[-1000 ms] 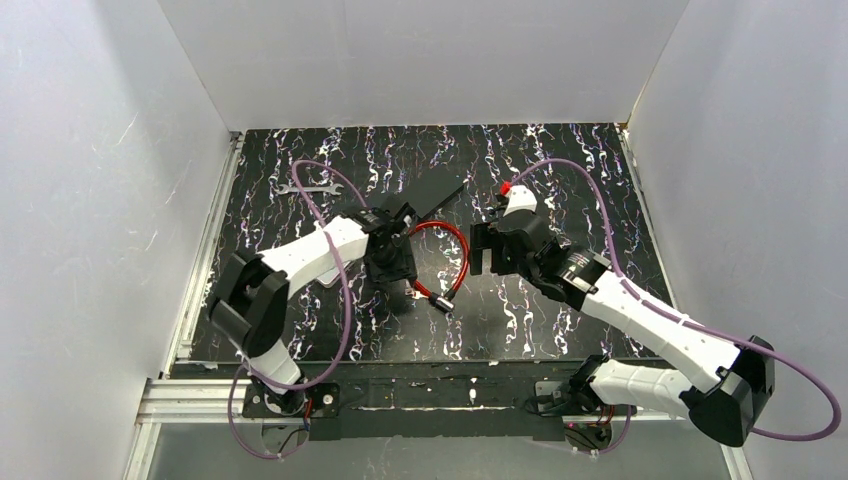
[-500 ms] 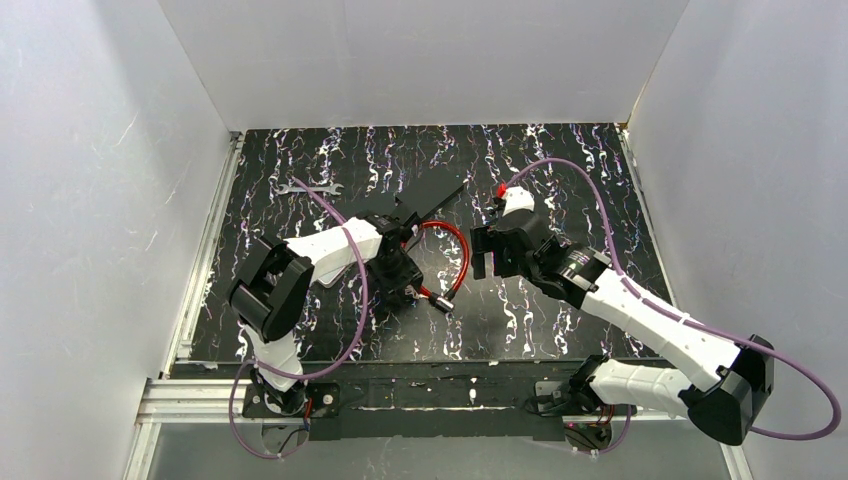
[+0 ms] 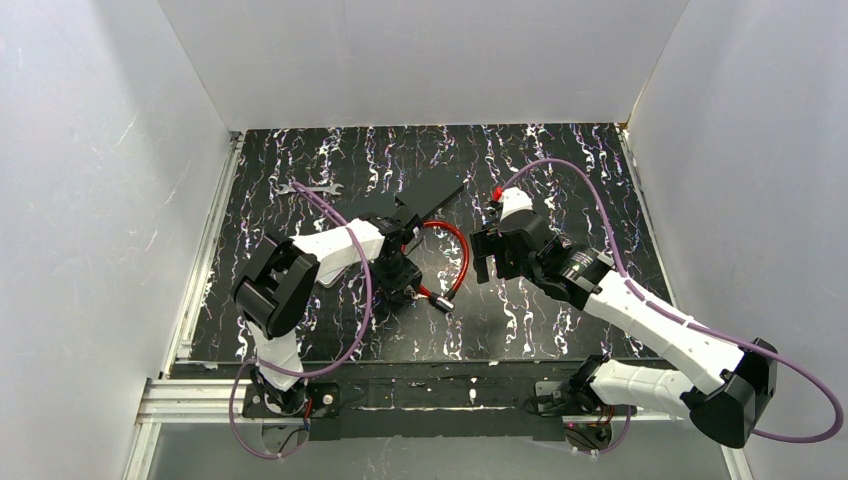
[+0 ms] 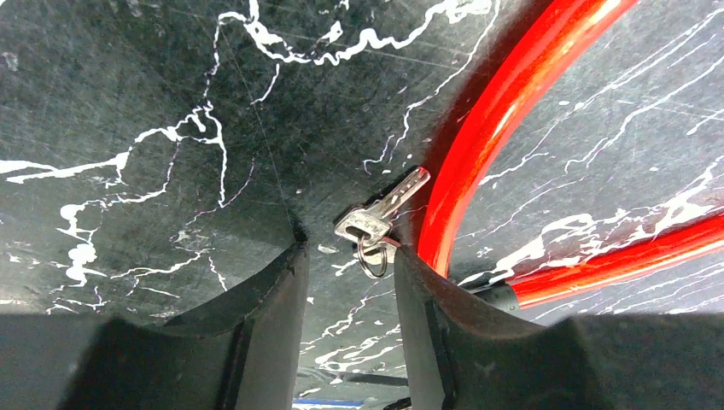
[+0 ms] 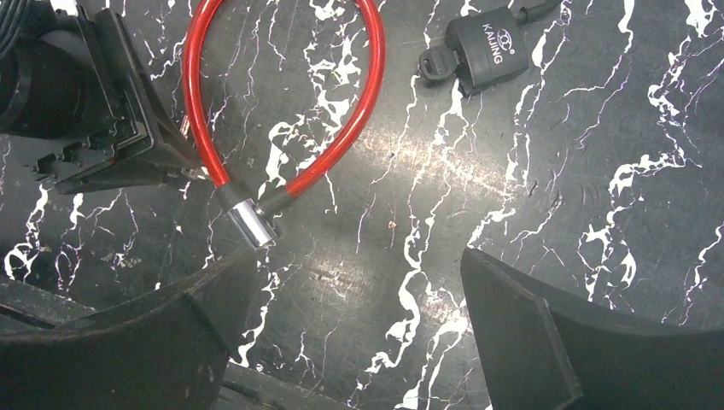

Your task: Unlock with the key

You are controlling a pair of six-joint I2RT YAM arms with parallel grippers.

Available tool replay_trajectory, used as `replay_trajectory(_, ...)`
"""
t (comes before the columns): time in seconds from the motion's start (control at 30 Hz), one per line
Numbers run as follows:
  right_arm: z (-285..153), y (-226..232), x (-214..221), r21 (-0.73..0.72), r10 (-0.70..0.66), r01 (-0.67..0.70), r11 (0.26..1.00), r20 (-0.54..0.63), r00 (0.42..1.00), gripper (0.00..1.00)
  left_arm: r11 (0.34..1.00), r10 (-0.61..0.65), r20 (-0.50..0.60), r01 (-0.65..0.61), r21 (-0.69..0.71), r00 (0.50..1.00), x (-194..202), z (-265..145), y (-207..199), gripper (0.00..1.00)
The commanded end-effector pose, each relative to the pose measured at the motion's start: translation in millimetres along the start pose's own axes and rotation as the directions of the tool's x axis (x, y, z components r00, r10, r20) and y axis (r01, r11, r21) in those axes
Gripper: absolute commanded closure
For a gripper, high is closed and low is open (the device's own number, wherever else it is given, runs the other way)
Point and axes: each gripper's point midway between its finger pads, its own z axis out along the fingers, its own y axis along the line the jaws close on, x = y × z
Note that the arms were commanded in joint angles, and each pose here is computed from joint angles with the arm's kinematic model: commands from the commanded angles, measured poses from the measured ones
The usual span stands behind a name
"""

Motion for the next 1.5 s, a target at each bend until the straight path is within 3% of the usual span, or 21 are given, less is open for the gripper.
replay_trajectory(0.0,-11,1,-15,-0.021,-0.016,0.017,1.000,0.049,0.999,0.02,1.000,-0.022,0.055,0.023,-0.013,0.998,-11,10,0,0.61)
replay_trajectory(0.57,-15,0,-13,-0.033,-0.033,0.035,0.999,0.051,0.998,0.02,1.000,0.017,0.124,-0.015,-0.018,0.992,-30,19,-3,0.74)
replay_trajectory(0.8,-15,0,-12,-0.033,-0.041,0.042,0.999,0.044,0.998,0.02,0.996,0.081,0.117,-0.085,0.026,0.990,-37,33,-13,1.00)
replay_trajectory(0.97,-16,0,-15,-0.027,-0.040,0.042,0.999,0.048,0.998,0.02,0.980,0.145,0.147,-0.162,0.113,0.978,-40,21,-25,1.00)
replay_trajectory(1.1,-20,6,-23,-0.059,-0.026,0.031,0.998,0.081,0.996,0.00,0.931,0.233,0.216,-0.281,0.233,0.948,-41,-10,-38,1.00)
replay_trajectory(1.27,-28,26,-44,-0.169,0.026,0.001,0.986,0.158,0.987,0.00,0.804,0.349,0.300,-0.448,0.392,0.888,-30,-52,-47,1.00)
replay_trajectory(1.47,-29,44,-57,-0.254,0.118,-0.068,0.965,0.187,0.975,0.00,0.697,0.435,0.382,-0.573,0.431,0.816,-21,-87,-33,1.00)
